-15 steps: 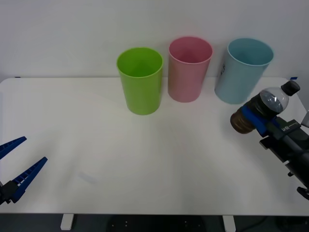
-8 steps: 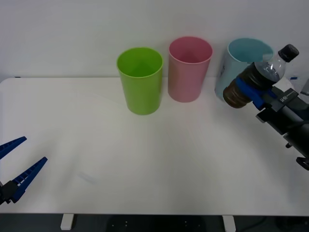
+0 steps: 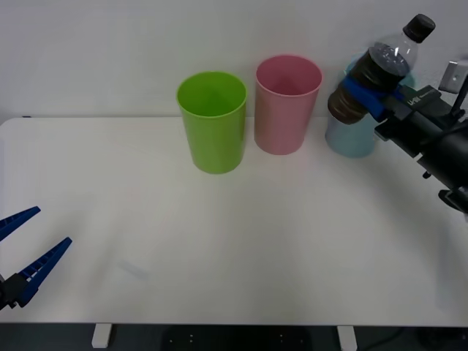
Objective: Grasp the object on the table and drop it into the matching bin: aluminum can to the light blue bin, PET bottle to the pink bin.
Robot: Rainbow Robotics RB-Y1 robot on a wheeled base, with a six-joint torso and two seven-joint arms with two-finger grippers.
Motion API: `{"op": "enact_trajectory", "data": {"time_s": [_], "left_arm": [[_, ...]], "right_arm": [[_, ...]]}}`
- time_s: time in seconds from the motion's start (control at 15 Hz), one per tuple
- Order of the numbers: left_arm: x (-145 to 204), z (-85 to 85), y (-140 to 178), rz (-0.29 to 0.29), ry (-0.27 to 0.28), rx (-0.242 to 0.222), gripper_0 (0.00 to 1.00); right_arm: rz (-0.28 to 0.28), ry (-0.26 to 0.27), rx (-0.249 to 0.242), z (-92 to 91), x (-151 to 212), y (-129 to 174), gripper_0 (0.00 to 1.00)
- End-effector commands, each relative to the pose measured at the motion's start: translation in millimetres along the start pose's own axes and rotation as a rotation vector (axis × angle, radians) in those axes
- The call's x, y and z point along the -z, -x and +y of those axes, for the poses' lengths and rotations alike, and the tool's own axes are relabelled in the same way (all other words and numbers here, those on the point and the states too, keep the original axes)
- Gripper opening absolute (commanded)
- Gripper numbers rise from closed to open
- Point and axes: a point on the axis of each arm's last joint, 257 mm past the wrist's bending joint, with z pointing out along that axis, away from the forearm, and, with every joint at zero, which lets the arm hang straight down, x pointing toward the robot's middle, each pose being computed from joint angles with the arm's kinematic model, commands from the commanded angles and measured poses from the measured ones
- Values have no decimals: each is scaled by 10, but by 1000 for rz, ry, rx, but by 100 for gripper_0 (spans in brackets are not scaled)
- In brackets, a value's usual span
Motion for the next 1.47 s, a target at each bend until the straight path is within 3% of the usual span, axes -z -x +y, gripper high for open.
{"op": "enact_trajectory", "data": {"time_s": [0.07,0.47,1.27,1.47], "left_arm": [[0,0,0,0,0,0,100],[0,0,0,0,0,0,100],[0,0,0,0,0,0,100],[0,0,0,0,0,0,100]], "right_arm": [[18,18,12,-73,-231,8,0],[61,49,32,-210,-775,-41,0],[130,18,175,-338,-1674,-272,0],[149,0,254,-378,-1871,-348,0]]}}
